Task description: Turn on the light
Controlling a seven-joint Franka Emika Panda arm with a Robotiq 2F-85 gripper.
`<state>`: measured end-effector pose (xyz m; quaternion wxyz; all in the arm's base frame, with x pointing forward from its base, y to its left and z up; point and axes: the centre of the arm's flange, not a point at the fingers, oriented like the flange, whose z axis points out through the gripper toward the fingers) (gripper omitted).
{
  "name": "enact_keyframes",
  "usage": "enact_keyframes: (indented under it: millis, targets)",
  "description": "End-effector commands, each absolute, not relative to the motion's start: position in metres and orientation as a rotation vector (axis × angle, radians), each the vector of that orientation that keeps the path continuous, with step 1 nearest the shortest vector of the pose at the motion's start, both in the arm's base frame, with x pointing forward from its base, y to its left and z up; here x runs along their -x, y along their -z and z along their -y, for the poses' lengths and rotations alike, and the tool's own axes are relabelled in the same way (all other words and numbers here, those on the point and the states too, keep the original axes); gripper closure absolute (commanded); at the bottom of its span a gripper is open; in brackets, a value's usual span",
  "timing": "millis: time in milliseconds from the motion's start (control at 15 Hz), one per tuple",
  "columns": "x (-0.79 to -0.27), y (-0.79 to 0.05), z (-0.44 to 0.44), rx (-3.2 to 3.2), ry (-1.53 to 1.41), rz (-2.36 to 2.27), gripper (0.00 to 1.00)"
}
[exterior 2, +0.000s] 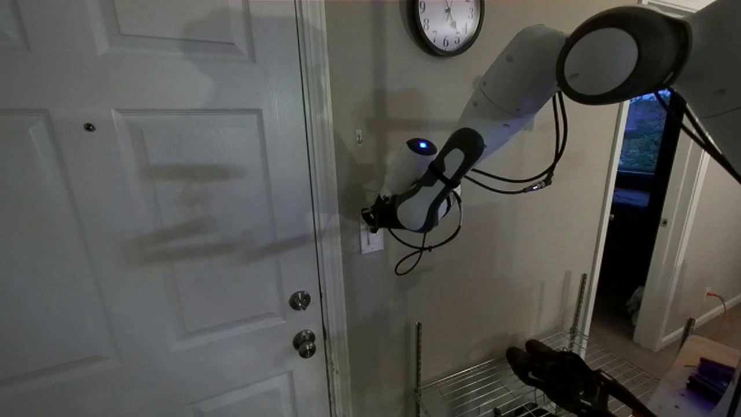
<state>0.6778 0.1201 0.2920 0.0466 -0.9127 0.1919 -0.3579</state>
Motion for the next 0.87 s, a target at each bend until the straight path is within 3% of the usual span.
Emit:
enact_keyframes:
  millis: [0,800]
  targets:
    - [-0.685,-0.289,-0.121,2.739,1.154,-0.652,0.97]
    - [-0.621,-0.317,-0.104,2.750,0.951,-0.677,0.97]
